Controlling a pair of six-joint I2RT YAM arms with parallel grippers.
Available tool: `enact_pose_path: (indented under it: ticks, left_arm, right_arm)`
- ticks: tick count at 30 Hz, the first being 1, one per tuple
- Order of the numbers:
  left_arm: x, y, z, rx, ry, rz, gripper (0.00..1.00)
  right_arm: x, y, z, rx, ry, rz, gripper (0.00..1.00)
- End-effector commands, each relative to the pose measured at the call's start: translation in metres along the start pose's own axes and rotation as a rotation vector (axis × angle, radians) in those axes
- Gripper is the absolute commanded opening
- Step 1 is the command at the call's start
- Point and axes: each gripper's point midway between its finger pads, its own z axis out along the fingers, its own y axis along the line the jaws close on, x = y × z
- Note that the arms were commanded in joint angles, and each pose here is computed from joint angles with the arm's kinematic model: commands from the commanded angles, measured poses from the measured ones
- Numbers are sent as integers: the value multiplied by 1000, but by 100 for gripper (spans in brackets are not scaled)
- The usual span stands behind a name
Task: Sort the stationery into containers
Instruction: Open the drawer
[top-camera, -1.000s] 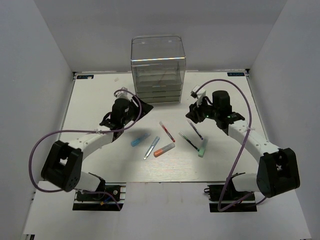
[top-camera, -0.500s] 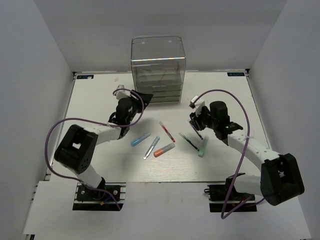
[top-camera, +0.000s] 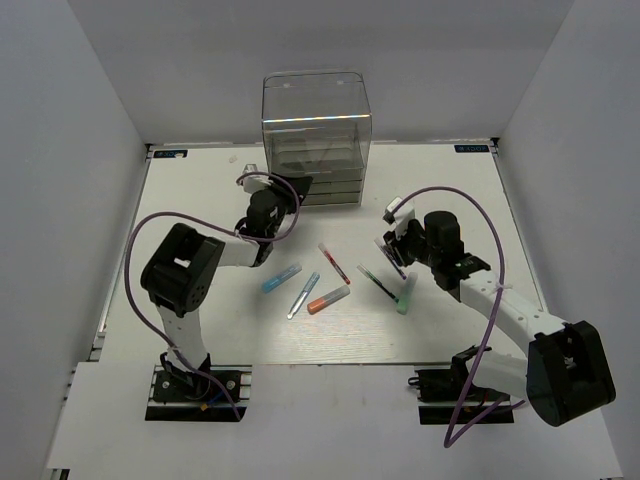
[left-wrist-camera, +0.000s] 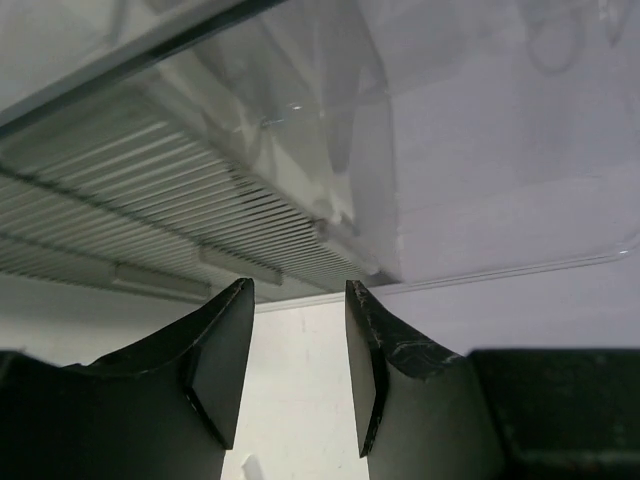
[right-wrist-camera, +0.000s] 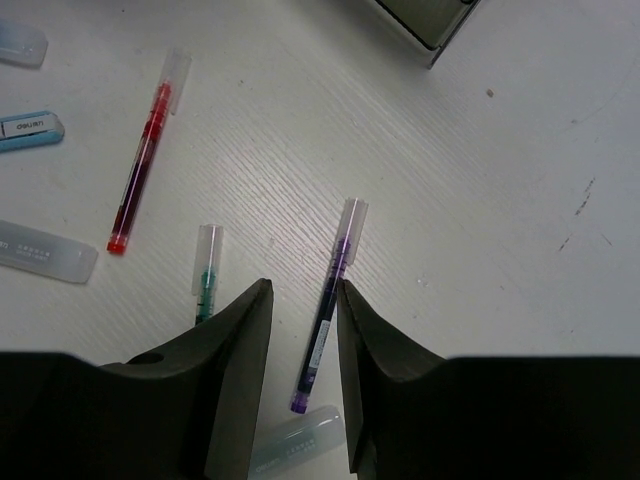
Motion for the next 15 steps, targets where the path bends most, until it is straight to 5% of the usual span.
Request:
enact_pose_path:
  ticks: [1,15]
  left_arm:
    - [-20,-51,7,150,-85,-35,51]
    - [-13,-41,28,125,-102,-73,51]
  right_arm:
    - [-11,-6,-2,29,-53,-35,38]
    - [-4,-5,-2,35,-49,-33,38]
